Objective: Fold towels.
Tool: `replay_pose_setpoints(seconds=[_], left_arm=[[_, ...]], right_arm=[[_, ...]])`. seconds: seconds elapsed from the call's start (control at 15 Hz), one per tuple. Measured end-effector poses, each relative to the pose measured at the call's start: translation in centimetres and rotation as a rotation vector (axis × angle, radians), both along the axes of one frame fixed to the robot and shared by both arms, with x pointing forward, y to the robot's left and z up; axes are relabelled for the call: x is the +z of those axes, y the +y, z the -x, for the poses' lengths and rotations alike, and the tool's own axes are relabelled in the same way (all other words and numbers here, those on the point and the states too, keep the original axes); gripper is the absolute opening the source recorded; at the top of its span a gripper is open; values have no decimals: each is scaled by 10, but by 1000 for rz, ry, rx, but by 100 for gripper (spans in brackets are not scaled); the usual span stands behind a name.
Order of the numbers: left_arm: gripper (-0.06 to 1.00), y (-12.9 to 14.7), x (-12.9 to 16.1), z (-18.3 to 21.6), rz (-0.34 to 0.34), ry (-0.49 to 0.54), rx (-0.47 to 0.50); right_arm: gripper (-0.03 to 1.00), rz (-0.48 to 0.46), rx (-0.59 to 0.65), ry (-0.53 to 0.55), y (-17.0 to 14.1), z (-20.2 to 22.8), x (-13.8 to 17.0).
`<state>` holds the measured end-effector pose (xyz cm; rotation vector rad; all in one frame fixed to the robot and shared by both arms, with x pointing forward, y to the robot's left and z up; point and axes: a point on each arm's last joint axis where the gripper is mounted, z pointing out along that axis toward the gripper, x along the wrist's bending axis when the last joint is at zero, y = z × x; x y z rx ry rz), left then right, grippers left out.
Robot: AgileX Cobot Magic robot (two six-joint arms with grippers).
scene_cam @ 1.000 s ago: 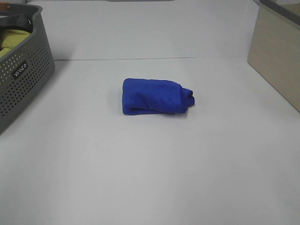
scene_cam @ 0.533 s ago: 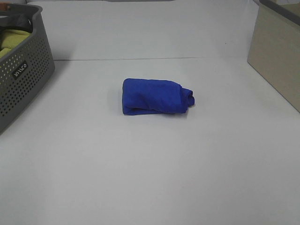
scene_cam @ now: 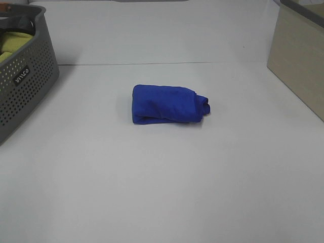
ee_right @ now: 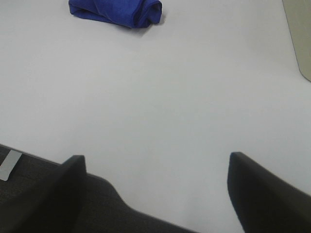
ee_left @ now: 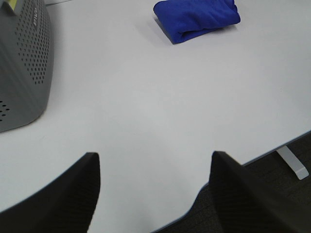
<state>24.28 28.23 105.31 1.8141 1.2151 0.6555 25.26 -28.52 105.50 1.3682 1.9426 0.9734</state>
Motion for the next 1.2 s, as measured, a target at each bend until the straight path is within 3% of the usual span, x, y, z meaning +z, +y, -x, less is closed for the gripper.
replay_pose_setpoints(seconds=[0.2,0.47,0.67,0.87,1.2], left_arm=[[62,0,0,0,1,0,3],[62,1,0,-2,0,0,116],[62,1,0,-3,0,-2,182],[62,1,0,8,8,-76,187],[62,1,0,10,11,-92,187]], right_arm=[[76,-4,2,1,0,0,0],[76,-19,-83,-1,0,-1,0],[76,-25,-147,-70,0,8,1],[76,-32,-145,-149,0,21,1],[76,-43,-138,-150,1,22,0]])
